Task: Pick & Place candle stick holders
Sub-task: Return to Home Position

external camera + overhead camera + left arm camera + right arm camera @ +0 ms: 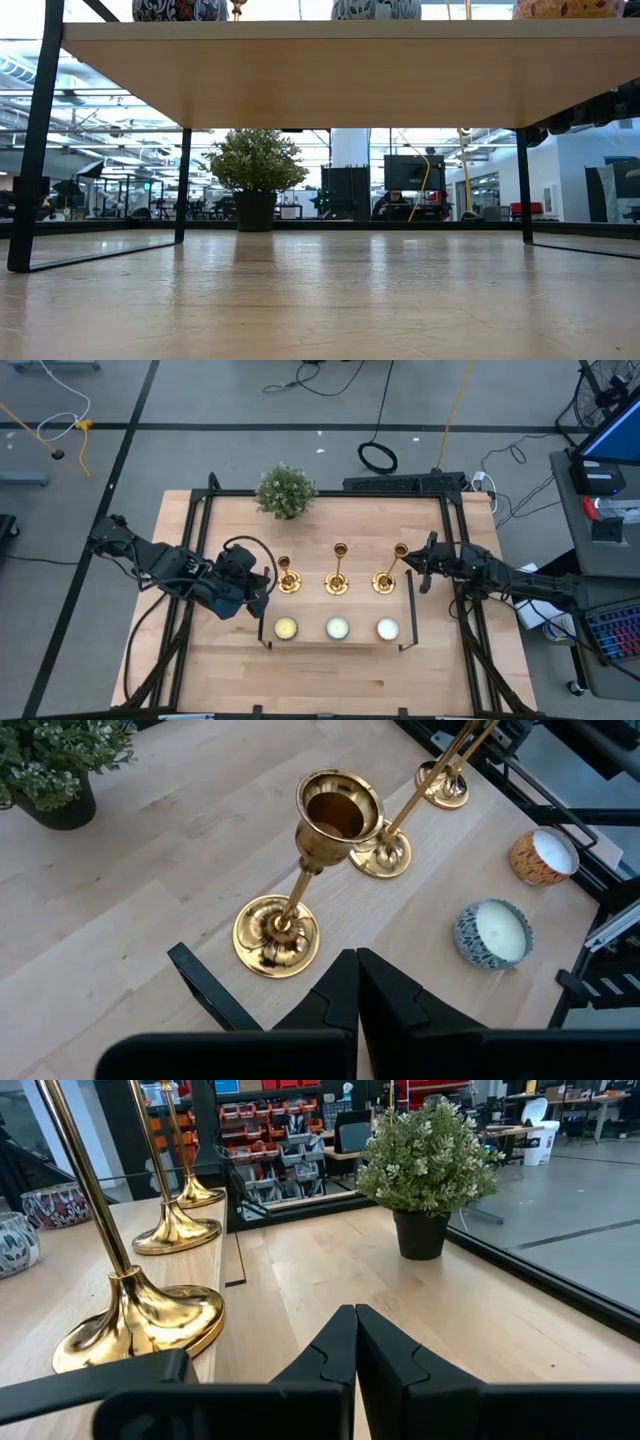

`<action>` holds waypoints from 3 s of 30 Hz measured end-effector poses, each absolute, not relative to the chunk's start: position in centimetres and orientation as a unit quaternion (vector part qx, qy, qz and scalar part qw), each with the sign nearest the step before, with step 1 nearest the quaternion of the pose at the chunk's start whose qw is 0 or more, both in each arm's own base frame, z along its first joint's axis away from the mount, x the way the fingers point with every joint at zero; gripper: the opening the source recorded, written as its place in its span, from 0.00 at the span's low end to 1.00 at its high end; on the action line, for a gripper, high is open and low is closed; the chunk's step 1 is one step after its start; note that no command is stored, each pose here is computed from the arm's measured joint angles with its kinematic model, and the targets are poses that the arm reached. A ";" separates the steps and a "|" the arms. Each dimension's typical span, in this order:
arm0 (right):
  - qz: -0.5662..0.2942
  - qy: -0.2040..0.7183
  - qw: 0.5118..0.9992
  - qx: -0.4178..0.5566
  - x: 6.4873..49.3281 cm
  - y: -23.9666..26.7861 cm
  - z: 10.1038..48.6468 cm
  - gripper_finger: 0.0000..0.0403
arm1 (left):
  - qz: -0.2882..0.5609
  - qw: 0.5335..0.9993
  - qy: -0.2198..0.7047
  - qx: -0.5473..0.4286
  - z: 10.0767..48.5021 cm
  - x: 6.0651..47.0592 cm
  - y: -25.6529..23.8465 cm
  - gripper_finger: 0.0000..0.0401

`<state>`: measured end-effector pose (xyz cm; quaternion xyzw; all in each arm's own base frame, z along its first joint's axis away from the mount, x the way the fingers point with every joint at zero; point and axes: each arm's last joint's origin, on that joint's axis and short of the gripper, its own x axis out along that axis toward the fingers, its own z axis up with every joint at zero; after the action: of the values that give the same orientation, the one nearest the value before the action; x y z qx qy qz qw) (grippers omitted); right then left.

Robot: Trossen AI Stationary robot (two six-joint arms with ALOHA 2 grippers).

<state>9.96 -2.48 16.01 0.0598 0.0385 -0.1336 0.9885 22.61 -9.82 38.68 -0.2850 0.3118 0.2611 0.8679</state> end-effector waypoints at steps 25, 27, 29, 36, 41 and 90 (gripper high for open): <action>-0.133 0.015 0.989 0.057 10.0 -2.5 16.5 0.02 | 0.263 0.870 0.309 -0.279 38.7 22.6 -9.8 0.02; -0.133 0.015 0.989 0.057 10.0 -2.5 16.5 0.02 | 0.263 0.871 0.309 -0.279 38.7 22.6 -9.8 0.01; -0.133 0.015 0.989 0.057 10.0 -2.5 16.5 0.02 | 0.262 0.871 0.308 -0.278 38.7 22.6 -9.9 0.01; -0.133 0.014 0.989 0.057 10.0 -2.5 16.5 0.02 | 0.264 0.874 0.304 -0.273 38.7 22.5 -10.0 0.01; -0.133 0.014 0.989 0.057 10.0 -2.5 16.5 0.01 | 0.268 0.875 0.299 -0.271 38.8 22.5 -10.0 0.01; -0.133 0.014 0.989 0.057 10.0 -2.5 16.5 0.01 | 0.072 0.945 0.207 -0.242 33.7 8.4 -4.8 0.00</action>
<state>9.99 -2.49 16.50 0.0573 0.0136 -0.1327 0.9894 8.36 -4.83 33.70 -0.2415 0.2070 0.0719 0.9453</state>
